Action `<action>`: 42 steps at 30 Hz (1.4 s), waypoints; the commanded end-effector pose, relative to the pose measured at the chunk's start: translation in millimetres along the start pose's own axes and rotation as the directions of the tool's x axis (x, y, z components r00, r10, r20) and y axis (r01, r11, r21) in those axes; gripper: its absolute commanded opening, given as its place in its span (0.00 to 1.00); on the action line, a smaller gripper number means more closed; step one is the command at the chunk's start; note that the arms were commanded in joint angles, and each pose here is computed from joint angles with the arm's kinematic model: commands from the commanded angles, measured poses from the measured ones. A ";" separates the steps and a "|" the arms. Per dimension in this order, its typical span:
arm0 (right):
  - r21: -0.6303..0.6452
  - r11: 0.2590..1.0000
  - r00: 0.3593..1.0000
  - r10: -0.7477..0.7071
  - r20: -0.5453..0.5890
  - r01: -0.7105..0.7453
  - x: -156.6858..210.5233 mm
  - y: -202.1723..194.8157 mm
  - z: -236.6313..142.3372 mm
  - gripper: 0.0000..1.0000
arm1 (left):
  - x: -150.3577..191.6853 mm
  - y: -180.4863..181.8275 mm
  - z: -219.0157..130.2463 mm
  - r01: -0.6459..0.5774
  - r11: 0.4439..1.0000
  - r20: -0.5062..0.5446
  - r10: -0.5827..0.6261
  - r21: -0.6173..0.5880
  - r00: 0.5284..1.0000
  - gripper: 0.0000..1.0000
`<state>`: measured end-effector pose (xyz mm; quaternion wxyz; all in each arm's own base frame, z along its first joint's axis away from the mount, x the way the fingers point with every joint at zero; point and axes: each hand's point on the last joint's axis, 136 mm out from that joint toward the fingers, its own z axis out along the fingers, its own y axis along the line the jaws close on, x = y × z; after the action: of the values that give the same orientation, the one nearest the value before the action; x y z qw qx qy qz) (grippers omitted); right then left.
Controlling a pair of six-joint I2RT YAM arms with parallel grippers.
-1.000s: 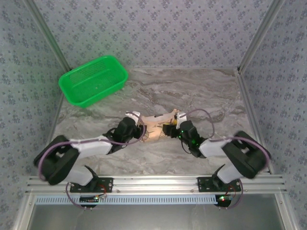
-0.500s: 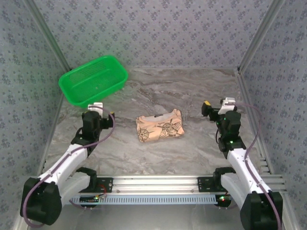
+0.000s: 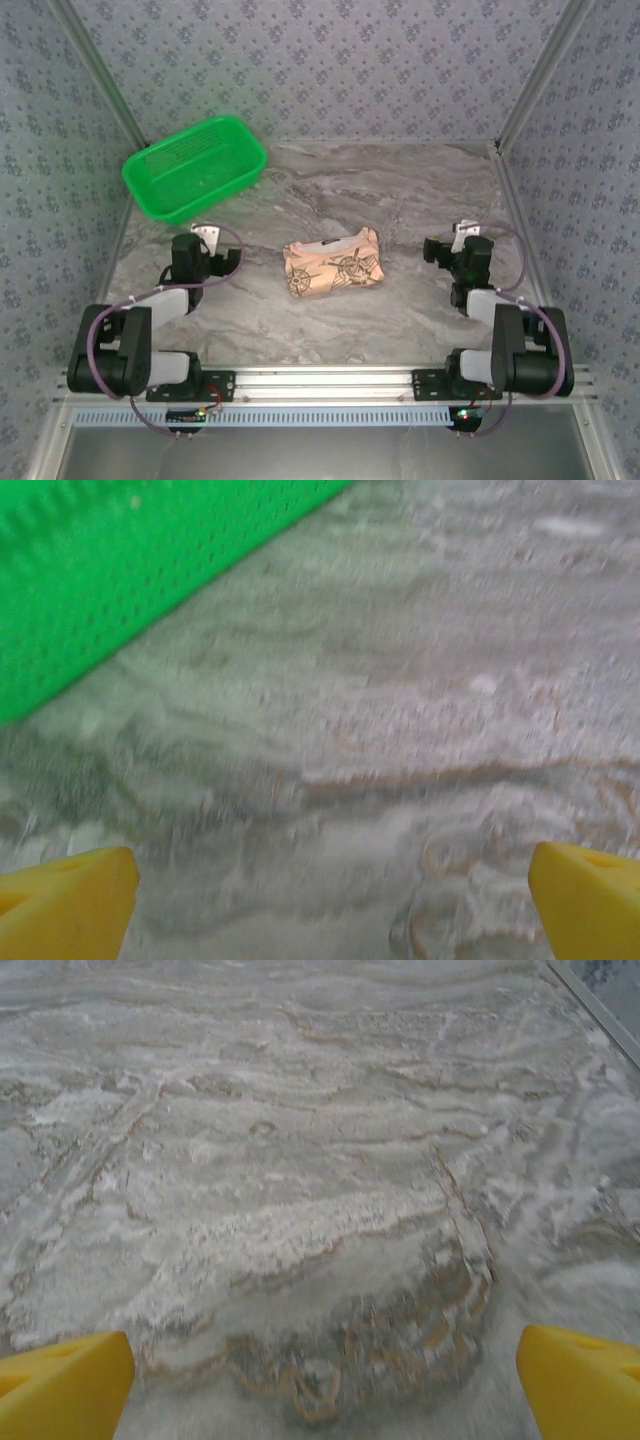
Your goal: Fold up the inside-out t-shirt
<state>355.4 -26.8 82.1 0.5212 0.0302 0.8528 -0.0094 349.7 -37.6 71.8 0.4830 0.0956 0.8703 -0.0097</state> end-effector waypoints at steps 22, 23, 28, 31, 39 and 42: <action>-0.013 0.998 0.997 -0.057 0.055 0.058 -15.8 14.4 31.0 1.00 | -34.7 35.9 23.6 0.143 0.988 0.192 -0.151 0.054 0.970 1.00; -0.012 0.998 0.997 -0.056 0.055 0.057 -16.0 14.1 30.9 1.00 | -34.3 36.3 23.9 0.145 0.988 0.193 -0.152 0.053 0.969 1.00; -0.012 0.998 0.997 -0.056 0.055 0.057 -15.9 14.1 30.9 1.00 | -34.8 36.1 23.6 0.144 0.988 0.194 -0.152 0.053 0.969 1.00; -0.011 0.998 0.997 -0.056 0.055 0.056 -16.1 13.6 31.0 1.00 | -34.6 35.9 23.7 0.144 0.988 0.193 -0.151 0.053 0.969 1.00; -0.006 0.998 0.996 -0.062 0.057 0.062 -16.4 14.3 30.9 1.00 | -35.2 36.6 23.3 0.144 0.988 0.196 -0.152 0.051 0.969 1.00; -0.006 0.998 0.996 -0.064 0.058 0.064 -16.5 15.1 30.8 1.00 | -35.2 36.4 23.4 0.143 0.988 0.196 -0.151 0.052 0.969 1.00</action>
<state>387.1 -12.2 76.9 0.5355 0.0039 0.8445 -0.0104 389.7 -6.6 77.6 0.5424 0.0349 0.8373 -0.0591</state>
